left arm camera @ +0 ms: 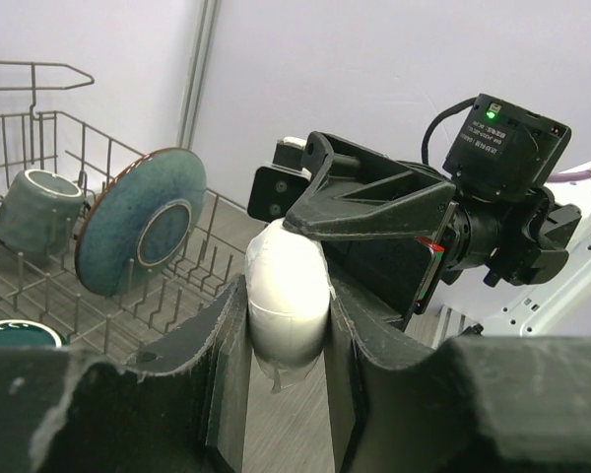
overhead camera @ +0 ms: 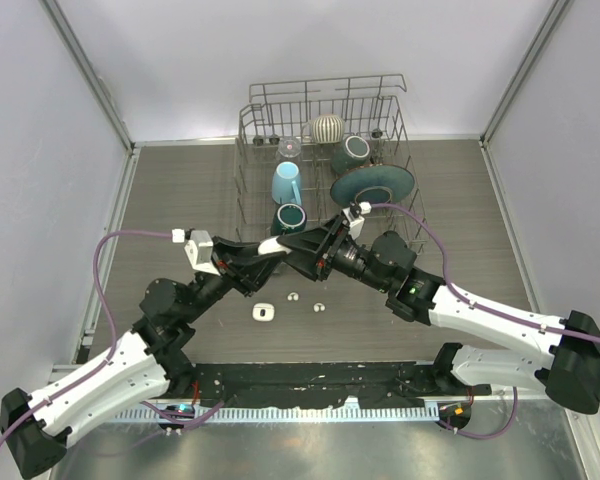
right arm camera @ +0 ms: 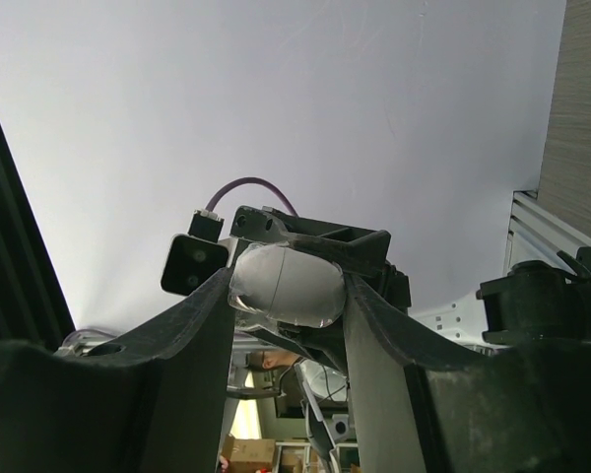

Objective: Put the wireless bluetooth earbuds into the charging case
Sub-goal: Pick up the charging case at the center of the board.

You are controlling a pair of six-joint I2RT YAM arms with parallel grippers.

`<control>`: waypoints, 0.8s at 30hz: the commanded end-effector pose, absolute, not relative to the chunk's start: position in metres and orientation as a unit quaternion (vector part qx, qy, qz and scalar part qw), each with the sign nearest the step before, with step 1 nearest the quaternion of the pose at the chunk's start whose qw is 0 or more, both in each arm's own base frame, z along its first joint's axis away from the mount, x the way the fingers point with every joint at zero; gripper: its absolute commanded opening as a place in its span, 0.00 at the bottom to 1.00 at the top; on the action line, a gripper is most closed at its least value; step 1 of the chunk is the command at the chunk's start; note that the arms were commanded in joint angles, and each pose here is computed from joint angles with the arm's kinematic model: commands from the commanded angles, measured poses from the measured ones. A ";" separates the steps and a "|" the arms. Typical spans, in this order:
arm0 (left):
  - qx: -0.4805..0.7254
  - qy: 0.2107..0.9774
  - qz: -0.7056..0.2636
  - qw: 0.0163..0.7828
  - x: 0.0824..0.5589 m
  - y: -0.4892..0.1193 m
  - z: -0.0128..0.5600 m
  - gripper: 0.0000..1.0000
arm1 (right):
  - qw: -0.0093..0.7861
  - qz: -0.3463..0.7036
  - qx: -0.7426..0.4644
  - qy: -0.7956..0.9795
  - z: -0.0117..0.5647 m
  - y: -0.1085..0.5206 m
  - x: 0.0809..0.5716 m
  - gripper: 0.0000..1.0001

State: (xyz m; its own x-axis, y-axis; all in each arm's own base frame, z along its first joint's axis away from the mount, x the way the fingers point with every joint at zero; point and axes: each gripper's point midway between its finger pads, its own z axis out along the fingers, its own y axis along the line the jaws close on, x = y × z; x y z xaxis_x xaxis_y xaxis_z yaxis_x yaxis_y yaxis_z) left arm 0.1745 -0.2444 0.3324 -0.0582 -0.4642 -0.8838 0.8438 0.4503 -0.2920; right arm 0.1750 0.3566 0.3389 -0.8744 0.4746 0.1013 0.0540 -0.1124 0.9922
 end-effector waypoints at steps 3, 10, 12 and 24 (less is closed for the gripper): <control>0.180 0.506 -0.503 0.677 0.171 -0.244 0.348 0.28 | 0.147 0.738 0.188 0.631 0.358 0.357 0.172 0.01; 0.187 0.505 -0.505 0.675 0.169 -0.246 0.347 0.05 | 0.146 0.738 0.187 0.632 0.356 0.357 0.171 0.01; 0.192 0.505 -0.505 0.673 0.168 -0.247 0.344 0.00 | 0.152 0.736 0.182 0.634 0.355 0.356 0.171 0.15; 0.188 0.428 -0.505 0.726 0.151 -0.224 0.345 0.00 | 0.297 0.686 0.103 0.656 0.374 0.329 0.175 0.77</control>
State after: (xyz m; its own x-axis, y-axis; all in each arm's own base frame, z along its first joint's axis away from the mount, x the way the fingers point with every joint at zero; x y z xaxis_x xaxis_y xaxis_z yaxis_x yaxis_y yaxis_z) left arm 0.1667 -0.2391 0.3168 -0.0273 -0.4830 -0.8752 0.8599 0.4352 -0.2669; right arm 0.1758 0.3454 0.3319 -0.8602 0.5040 -0.0778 -0.0837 0.0109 0.9964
